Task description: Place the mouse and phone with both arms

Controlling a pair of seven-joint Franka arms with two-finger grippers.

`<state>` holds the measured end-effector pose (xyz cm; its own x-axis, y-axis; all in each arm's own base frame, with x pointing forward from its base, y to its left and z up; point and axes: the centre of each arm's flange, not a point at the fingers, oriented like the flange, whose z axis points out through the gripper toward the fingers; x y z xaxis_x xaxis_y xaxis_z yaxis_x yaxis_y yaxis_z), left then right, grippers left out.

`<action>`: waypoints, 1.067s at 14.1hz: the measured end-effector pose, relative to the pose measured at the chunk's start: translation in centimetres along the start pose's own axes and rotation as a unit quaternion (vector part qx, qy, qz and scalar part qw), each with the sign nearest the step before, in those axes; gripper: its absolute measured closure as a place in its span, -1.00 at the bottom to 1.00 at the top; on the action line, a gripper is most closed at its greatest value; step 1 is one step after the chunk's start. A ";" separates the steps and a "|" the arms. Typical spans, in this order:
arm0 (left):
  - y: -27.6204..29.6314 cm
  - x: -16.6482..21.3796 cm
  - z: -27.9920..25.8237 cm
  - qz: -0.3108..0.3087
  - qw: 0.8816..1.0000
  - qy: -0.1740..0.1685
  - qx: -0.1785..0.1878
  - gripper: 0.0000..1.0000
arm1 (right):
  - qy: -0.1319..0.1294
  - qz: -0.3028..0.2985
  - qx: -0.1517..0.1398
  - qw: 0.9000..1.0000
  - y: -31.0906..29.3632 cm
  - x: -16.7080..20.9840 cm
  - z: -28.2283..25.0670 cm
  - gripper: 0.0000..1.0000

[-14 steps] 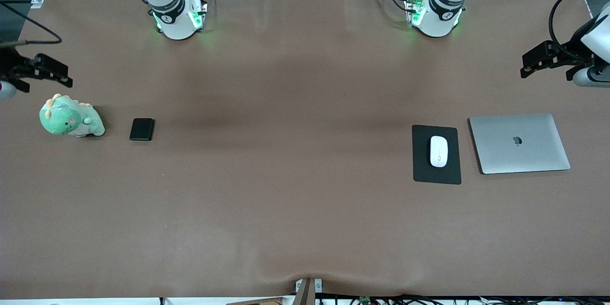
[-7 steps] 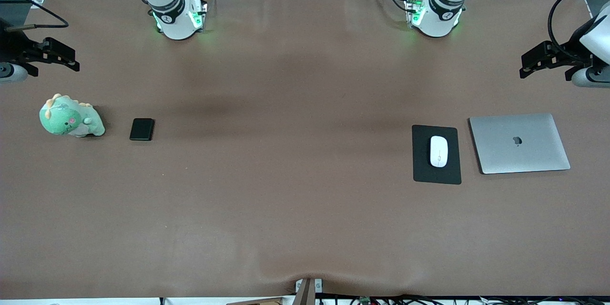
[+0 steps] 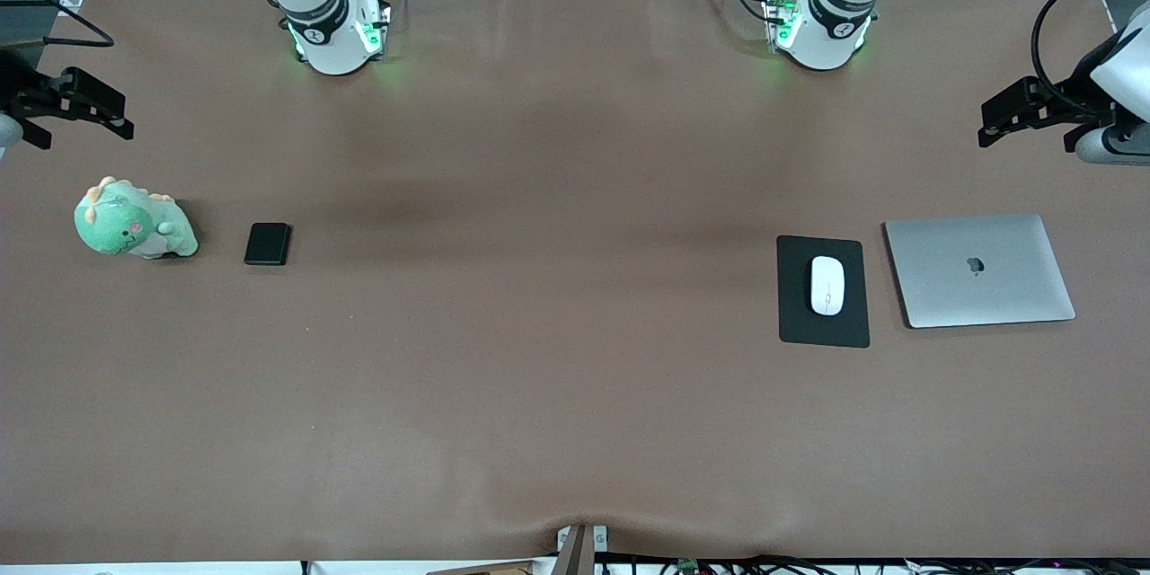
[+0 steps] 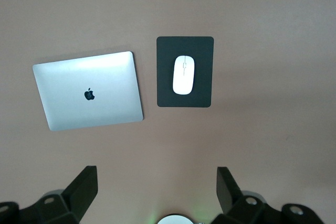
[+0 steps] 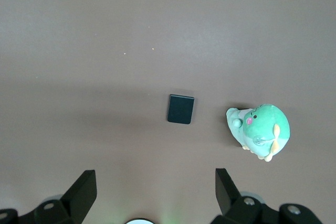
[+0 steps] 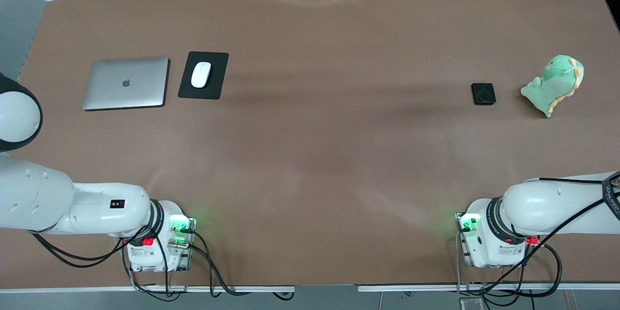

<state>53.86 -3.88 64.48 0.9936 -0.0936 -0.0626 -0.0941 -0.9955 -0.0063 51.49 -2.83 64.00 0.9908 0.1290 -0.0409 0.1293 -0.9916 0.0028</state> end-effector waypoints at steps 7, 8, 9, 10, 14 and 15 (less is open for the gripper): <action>0.0 0.0 0.0 0.000 1.000 -0.002 0.000 -1.00 | 0.011 -0.013 -0.003 1.000 -1.1 1.5 -0.5 -1.00; 0.0 0.0 0.0 0.000 1.000 -0.002 0.000 -1.00 | 0.010 -0.016 -0.003 1.000 -1.4 1.4 -0.8 -1.00; 0.0 0.0 0.0 0.000 1.000 -0.002 0.000 -1.00 | 0.004 -0.016 -0.002 1.000 -1.6 1.2 -1.0 -1.00; 0.0 -0.1 0.0 0.000 1.000 -0.002 0.000 -1.00 | 0.000 -0.015 -0.001 1.000 -1.5 1.0 -1.3 -1.00; 0.0 -0.1 0.0 0.000 1.000 -0.003 0.000 -1.00 | 0.002 -0.013 -0.002 1.000 -1.2 1.0 -1.9 -1.00; 0.0 -0.1 0.0 0.000 1.000 -0.003 0.000 -1.00 | -0.002 -0.012 -0.002 1.000 -1.1 1.5 -1.3 -1.00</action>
<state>53.80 -3.91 64.44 0.9932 -0.0942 -0.0679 -0.0948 -0.9955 -0.0062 52.88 -1.51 65.24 0.9872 0.1528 -0.0445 0.1532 -0.9882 0.0054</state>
